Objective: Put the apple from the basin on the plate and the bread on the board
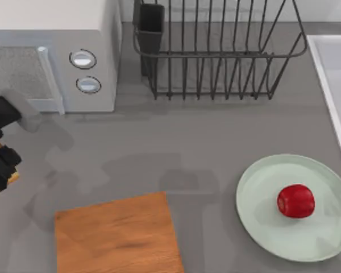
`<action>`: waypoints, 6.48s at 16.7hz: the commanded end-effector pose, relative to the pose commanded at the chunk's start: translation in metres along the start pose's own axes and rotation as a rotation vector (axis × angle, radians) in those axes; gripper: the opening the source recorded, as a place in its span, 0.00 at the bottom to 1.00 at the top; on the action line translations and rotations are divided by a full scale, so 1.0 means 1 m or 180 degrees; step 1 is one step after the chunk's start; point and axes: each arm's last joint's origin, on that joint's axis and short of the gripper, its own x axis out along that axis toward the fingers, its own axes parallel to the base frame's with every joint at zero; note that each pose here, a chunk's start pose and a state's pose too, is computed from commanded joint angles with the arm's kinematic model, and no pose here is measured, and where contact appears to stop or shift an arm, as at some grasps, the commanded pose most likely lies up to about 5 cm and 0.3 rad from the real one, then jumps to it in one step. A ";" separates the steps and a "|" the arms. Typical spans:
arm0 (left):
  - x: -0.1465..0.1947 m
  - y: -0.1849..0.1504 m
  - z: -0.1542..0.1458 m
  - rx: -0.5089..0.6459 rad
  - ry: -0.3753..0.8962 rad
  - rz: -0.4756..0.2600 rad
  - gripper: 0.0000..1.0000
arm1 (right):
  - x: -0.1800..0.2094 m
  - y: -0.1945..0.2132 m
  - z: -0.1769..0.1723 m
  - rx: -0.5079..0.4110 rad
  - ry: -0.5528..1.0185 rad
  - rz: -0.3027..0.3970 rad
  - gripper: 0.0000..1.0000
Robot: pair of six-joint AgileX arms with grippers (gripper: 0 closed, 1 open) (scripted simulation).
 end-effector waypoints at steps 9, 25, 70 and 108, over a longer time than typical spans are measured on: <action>-0.004 -0.105 0.042 -0.2324 -0.0237 0.0389 0.00 | 0.000 0.000 0.000 0.0000 0.0000 0.0000 1.00; 0.010 -0.203 0.058 -0.7190 -0.0611 -0.0349 0.00 | 0.000 0.000 0.000 0.0000 0.0000 0.0000 1.00; 0.063 -0.203 0.061 -0.7533 -0.0427 -0.0301 1.00 | 0.000 0.000 0.000 0.0000 0.0000 0.0000 1.00; 0.057 -0.135 -0.138 -0.1998 -0.5082 0.2139 1.00 | 0.000 0.000 0.000 0.0000 0.0000 0.0000 1.00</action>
